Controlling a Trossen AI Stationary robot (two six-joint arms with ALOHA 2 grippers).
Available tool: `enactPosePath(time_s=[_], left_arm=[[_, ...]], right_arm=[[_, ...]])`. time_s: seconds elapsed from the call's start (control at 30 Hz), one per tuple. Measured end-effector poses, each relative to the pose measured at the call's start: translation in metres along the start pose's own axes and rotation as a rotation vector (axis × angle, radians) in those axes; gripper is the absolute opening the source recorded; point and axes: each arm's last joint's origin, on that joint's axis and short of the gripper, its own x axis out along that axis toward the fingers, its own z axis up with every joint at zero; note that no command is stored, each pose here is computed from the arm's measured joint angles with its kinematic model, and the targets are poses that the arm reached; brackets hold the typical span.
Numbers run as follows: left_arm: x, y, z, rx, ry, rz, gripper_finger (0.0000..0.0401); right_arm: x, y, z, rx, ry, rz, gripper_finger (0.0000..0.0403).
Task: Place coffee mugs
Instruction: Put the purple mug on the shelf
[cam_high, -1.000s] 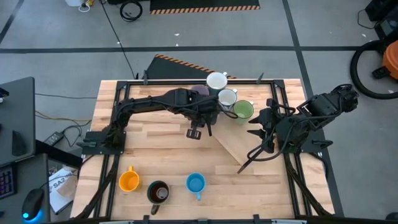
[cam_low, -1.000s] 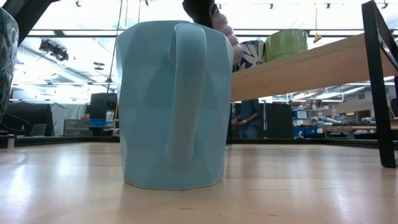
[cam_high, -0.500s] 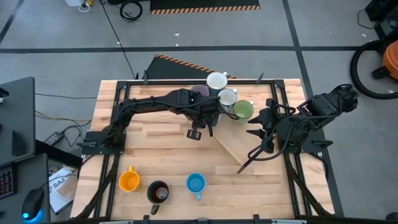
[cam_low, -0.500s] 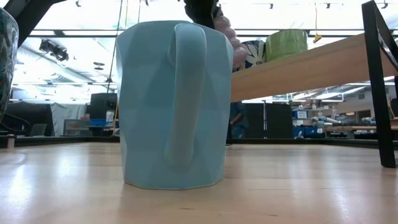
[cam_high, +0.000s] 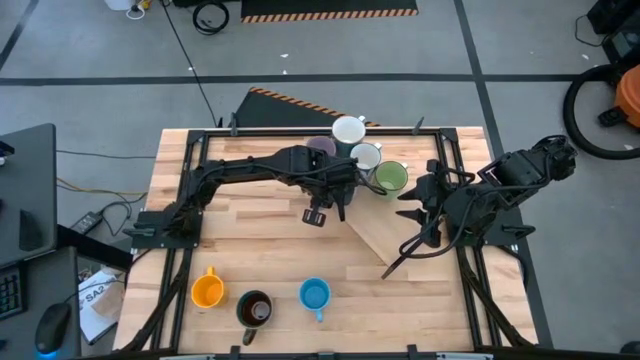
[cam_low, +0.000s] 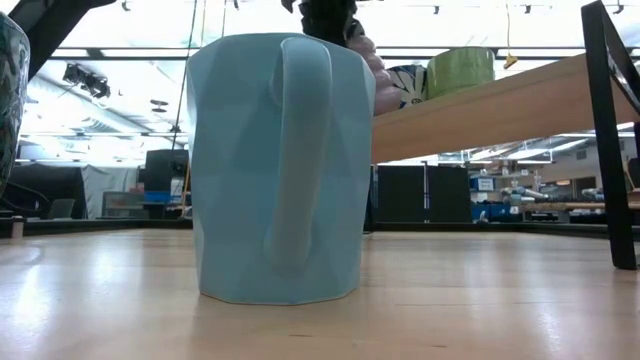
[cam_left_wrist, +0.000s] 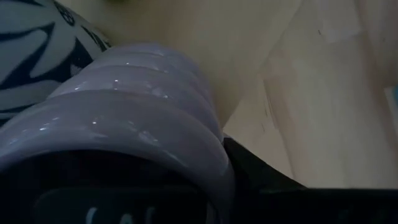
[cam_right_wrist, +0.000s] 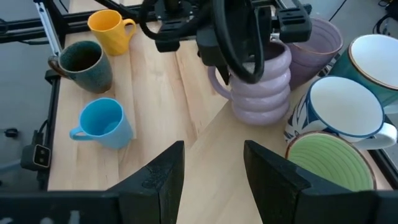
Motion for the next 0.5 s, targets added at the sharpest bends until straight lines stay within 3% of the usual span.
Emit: enactPosePath(time_s=[0.13, 0.5], left_arm=[[0.0013, 0.0004, 0.0008, -0.009, -0.001, 0.009, 0.0050], [0.0000, 0.0011, 0.0015, -0.043, -0.011, 0.018, 0.0127]], right_arm=[[0.0000, 0.0009, 0.0015, 0.008, -0.014, 0.009, 0.0172], [-0.0001, 0.0020, 0.0033, 0.002, -0.030, 0.019, 0.0172]])
